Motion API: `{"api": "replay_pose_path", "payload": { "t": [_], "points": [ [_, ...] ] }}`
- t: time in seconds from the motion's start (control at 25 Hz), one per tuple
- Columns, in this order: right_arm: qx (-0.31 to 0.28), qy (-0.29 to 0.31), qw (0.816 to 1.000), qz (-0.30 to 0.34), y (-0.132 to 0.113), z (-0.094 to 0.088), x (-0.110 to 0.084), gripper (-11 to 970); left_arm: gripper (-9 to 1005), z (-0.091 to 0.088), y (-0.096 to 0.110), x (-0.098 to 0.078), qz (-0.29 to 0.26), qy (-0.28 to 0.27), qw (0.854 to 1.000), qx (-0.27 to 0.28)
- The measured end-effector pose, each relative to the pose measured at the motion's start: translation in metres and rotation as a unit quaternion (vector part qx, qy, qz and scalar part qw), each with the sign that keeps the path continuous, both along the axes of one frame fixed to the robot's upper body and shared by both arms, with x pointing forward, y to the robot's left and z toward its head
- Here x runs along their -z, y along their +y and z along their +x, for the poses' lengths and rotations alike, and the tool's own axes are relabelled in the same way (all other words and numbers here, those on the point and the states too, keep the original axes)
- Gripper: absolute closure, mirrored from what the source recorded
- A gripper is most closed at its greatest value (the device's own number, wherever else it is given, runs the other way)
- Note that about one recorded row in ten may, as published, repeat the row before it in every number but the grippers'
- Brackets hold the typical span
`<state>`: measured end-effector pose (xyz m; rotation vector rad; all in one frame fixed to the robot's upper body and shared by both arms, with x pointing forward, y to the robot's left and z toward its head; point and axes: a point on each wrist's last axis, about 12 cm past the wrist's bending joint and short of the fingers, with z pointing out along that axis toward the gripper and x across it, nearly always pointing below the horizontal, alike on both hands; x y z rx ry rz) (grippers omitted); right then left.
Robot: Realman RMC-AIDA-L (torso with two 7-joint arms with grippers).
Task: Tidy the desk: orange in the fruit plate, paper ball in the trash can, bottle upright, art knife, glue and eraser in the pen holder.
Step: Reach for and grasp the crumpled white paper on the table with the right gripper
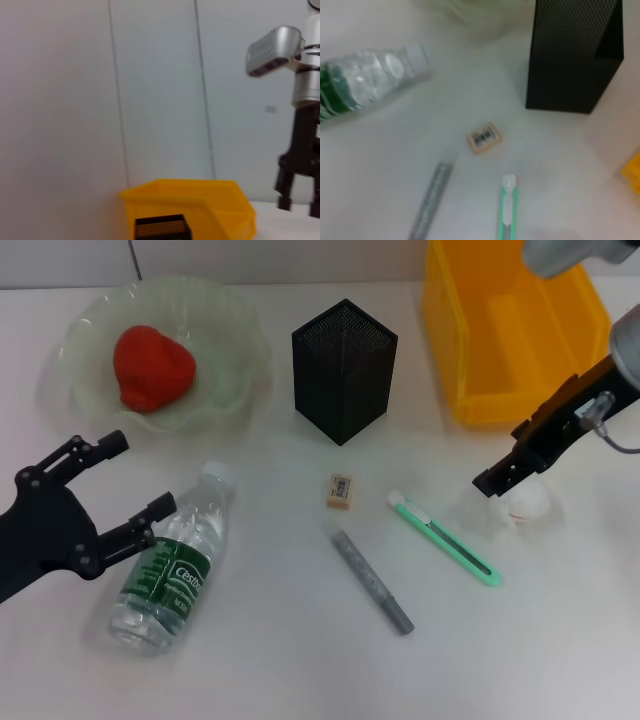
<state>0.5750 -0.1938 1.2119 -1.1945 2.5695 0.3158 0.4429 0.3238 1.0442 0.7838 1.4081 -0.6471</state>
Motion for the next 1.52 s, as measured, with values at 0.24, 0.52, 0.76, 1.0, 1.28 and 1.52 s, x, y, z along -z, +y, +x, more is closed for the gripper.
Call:
{"api": "replay_pose_path", "payload": {
  "t": [0.24,0.52,0.76,1.0,1.28,1.52],
  "points": [
    [0.017,0.016,0.999,-0.022,0.002,0.006,0.019,142,182,-0.004,0.001,0.009,0.003,-0.006,0.999,-0.042],
    [0.023,0.032,0.998,-0.058,0.005,0.01,0.037,150,183,-0.005,-0.001,0.011,0.001,-0.004,0.999,-0.038],
    [0.035,0.03,0.997,-0.067,0.003,0.014,0.047,157,183,-0.004,-0.003,0.011,0.0,-0.003,0.999,-0.034],
    [0.033,0.04,0.996,-0.072,0.008,0.019,0.062,164,183,-0.004,-0.003,0.009,-0.004,-0.004,1.0,-0.03],
    [0.019,0.039,0.995,-0.089,0.018,0.019,0.069,172,183,-0.005,-0.003,0.009,-0.003,-0.006,0.999,-0.033],
    [0.019,0.046,0.994,-0.094,0.016,0.018,0.072,303,184,-0.004,-0.004,0.01,-0.001,-0.007,0.999,-0.035]
  ]
}}
